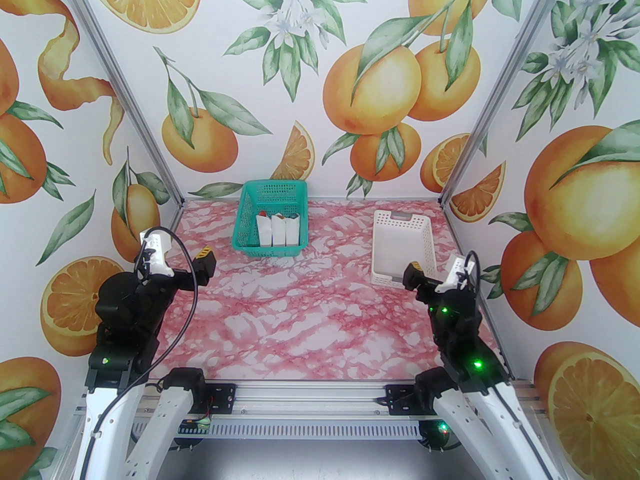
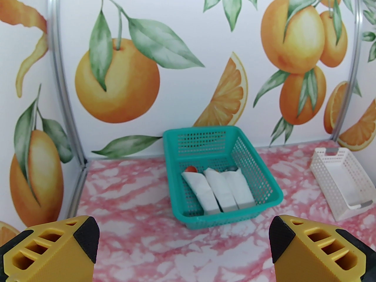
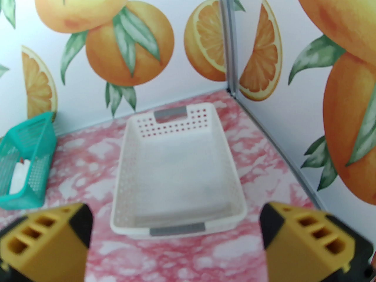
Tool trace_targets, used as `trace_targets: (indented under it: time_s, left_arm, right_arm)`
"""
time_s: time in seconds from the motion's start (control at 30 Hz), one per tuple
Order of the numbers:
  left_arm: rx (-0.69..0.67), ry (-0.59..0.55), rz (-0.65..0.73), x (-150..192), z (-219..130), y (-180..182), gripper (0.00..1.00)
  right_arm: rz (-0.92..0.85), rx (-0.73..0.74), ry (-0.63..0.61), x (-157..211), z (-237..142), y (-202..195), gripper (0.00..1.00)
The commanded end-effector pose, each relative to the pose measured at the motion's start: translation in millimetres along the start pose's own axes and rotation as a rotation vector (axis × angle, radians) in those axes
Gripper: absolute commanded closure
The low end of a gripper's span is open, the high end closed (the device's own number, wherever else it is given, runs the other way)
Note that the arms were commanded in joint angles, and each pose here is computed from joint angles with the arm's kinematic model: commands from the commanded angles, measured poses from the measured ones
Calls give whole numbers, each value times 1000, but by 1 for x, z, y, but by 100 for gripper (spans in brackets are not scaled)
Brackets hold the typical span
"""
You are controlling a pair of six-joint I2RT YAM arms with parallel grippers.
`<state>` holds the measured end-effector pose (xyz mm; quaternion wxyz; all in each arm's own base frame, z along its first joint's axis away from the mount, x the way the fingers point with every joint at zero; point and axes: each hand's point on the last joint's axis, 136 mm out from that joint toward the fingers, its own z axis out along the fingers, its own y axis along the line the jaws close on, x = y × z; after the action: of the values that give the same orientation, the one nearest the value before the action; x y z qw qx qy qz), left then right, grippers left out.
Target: Place the utensils on the paper napkin and roll it up
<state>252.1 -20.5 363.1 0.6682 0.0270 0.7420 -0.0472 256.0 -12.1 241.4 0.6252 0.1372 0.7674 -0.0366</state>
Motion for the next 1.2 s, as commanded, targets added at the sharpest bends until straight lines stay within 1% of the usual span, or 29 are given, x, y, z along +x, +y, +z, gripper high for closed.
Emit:
trace_targets:
  time_s: [0.0,0.23,0.47,0.73,0.77,0.93,1.17]
  left_arm:
    - [-27,-7,-21,0,6,6,0]
    - [-45,0,-34,1,13,9,0]
    - [-60,7,-36,1,18,12,0]
    - [-74,10,-40,3,22,15,0]
    - [-75,10,-39,2,22,15,0]
    - [-78,14,-39,4,25,16,0]
    - [-84,22,-40,7,28,17,0]
  right_arm:
    - [-53,71,-58,3,12,-10,0]
    - [-43,86,-26,44,38,-15,0]
    - [-10,59,0,66,60,-19,0]
    - [-22,1,-15,80,76,-9,0]
    - [-13,-13,-44,75,77,-6,0]
    - [-17,-65,-76,72,86,5,0]
    - [-32,-131,-150,66,98,20,0]
